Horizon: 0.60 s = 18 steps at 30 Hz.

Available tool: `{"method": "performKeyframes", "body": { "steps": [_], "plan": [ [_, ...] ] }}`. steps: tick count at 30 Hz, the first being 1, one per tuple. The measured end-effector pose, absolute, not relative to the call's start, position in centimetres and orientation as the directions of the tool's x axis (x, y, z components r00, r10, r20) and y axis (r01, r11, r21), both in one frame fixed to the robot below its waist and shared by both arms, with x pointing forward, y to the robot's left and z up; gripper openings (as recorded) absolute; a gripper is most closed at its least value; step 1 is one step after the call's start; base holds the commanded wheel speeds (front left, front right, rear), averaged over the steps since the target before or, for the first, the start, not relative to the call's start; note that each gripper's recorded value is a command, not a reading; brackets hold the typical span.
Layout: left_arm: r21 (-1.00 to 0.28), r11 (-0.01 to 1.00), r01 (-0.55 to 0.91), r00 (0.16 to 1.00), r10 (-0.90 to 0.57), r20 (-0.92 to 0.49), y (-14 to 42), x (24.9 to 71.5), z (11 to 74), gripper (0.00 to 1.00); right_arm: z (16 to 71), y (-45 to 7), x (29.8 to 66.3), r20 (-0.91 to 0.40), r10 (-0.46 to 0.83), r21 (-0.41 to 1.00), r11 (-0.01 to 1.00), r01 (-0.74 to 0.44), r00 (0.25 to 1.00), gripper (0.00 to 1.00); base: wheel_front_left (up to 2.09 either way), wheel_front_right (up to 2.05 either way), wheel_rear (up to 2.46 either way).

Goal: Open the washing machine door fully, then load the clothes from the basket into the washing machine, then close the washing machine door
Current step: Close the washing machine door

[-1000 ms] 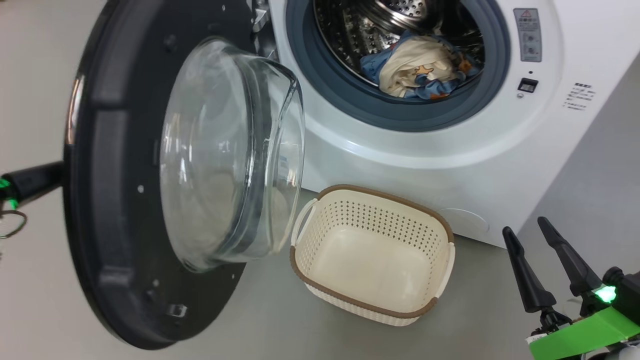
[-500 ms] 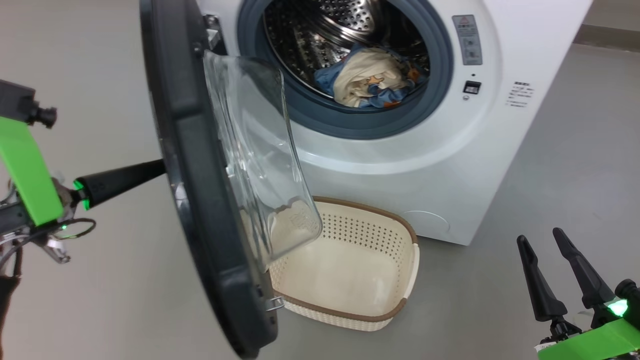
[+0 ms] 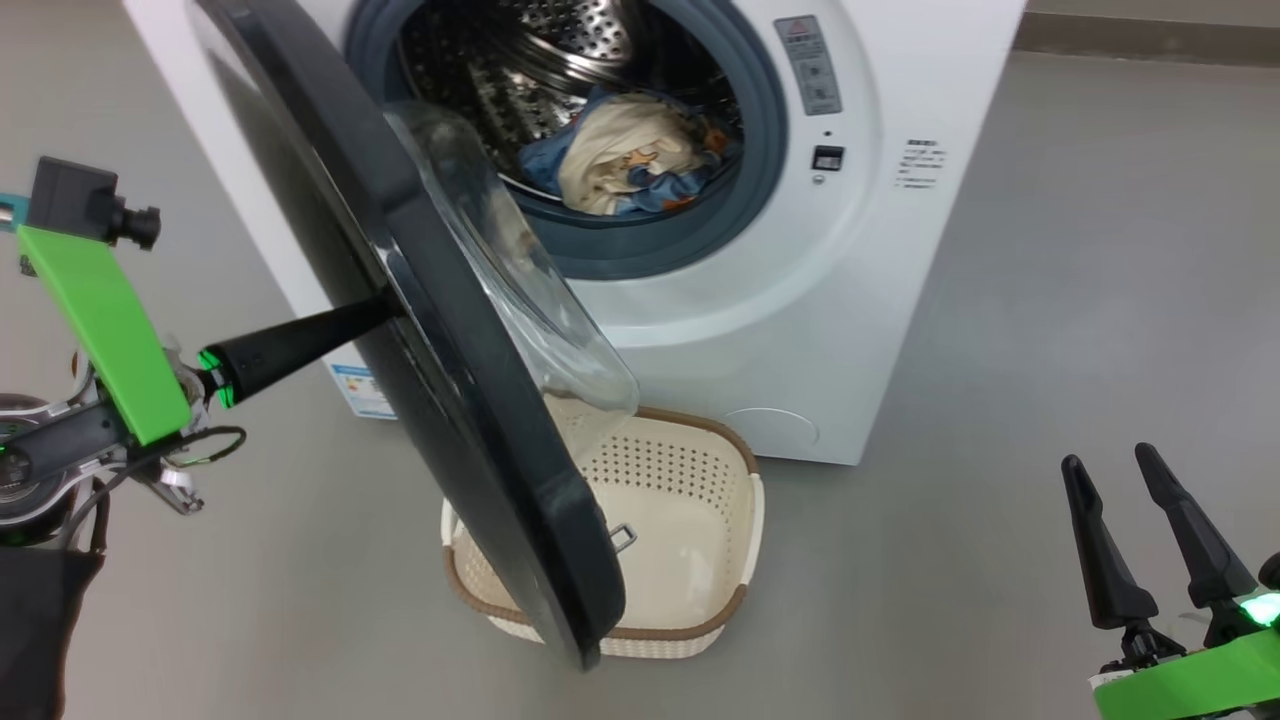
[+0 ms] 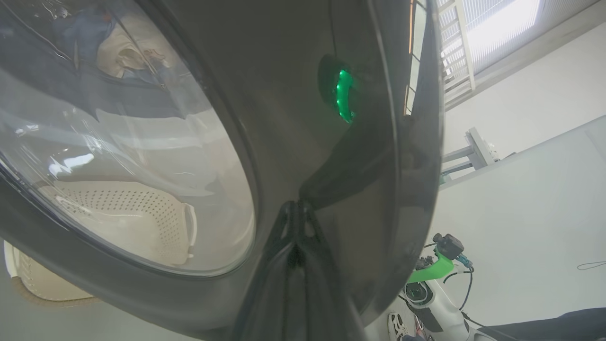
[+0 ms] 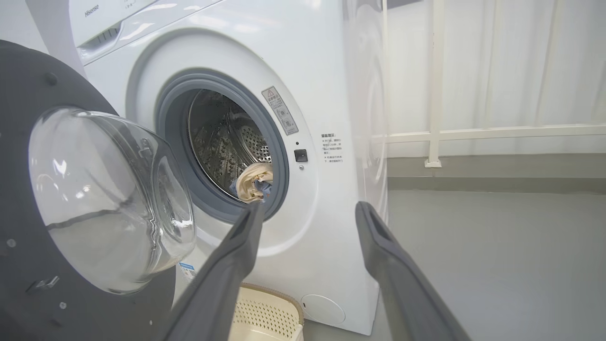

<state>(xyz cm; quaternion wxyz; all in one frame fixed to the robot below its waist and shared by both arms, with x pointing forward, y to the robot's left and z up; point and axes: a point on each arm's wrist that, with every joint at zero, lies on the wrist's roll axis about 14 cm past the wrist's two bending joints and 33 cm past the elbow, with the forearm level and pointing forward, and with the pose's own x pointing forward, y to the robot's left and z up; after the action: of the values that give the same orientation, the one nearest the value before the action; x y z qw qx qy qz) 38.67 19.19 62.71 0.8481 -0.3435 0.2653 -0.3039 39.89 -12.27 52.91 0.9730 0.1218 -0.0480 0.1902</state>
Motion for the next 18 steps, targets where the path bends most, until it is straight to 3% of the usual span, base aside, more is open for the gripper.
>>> {"method": "performKeyframes", "body": {
  "steps": [17, 18],
  "plan": [
    [-0.75, 0.546, 0.374, 0.659, -0.725, -0.2, 15.8, 41.3, 62.4, 0.0, 53.5, -17.4, 37.2, 0.15, 0.218, 0.208, 0.947, -0.246, 0.964, 1.0, 0.0, 0.0, 0.0],
    [-0.751, 0.544, 0.374, 0.656, -0.727, -0.2, 15.7, 41.3, 62.3, 0.07, 53.6, -17.5, 37.1, 0.153, 0.214, 0.207, 0.947, -0.243, 0.965, 1.0, 0.0, 0.0, 0.0]
  ]
}}
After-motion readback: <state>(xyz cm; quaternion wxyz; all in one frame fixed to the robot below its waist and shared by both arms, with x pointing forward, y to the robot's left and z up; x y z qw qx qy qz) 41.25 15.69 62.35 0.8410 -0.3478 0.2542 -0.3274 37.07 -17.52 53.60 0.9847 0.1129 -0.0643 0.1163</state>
